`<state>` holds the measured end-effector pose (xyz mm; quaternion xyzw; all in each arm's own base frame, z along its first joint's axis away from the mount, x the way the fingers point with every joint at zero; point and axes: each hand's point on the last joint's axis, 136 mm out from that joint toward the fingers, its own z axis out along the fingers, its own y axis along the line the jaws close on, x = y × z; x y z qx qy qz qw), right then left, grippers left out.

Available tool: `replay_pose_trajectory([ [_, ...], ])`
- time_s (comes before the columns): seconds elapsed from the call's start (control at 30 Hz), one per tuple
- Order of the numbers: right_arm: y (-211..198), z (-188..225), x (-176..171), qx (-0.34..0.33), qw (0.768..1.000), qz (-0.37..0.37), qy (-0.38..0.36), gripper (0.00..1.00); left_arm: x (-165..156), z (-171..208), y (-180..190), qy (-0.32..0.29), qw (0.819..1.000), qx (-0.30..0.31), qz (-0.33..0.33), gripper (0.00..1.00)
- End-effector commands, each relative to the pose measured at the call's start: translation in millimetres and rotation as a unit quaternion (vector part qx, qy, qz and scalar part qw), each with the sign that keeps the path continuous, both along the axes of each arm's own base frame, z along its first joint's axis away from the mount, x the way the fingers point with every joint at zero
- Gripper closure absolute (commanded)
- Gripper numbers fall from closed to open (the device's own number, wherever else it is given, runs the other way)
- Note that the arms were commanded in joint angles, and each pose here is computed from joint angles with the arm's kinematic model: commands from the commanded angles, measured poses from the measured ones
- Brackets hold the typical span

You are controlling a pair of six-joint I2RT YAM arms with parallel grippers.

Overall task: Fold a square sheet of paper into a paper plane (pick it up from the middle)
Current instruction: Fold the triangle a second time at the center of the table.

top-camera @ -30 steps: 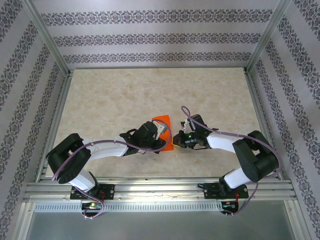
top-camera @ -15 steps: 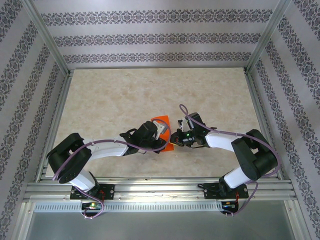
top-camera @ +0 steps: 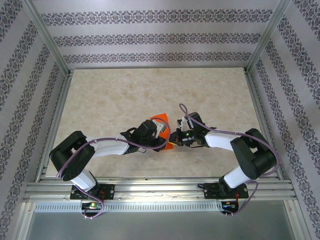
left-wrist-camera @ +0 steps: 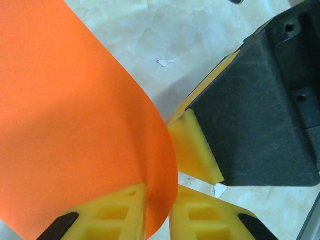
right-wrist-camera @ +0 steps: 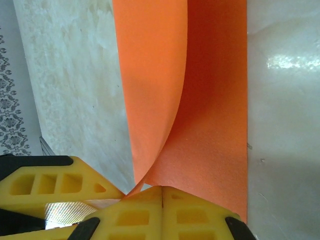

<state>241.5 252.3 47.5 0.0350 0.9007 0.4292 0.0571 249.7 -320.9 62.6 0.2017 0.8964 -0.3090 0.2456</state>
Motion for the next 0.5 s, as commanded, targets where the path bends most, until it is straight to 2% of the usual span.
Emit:
replay_pose_trajectory([
  [0.0,9,7,2,0.014,1.000,0.010,-0.005,1.00,15,15,-9,-0.016,0.999,-0.029,0.007,0.81],
  [0.27,6,2,2,0.001,1.000,0.007,-0.001,1.00,18,15,-10,-0.013,0.999,-0.034,0.005,0.97],
  [0.47,-4,-6,4,-0.034,0.999,-0.005,-0.003,1.00,15,17,-11,-0.010,0.999,-0.040,-0.001,0.99],
])
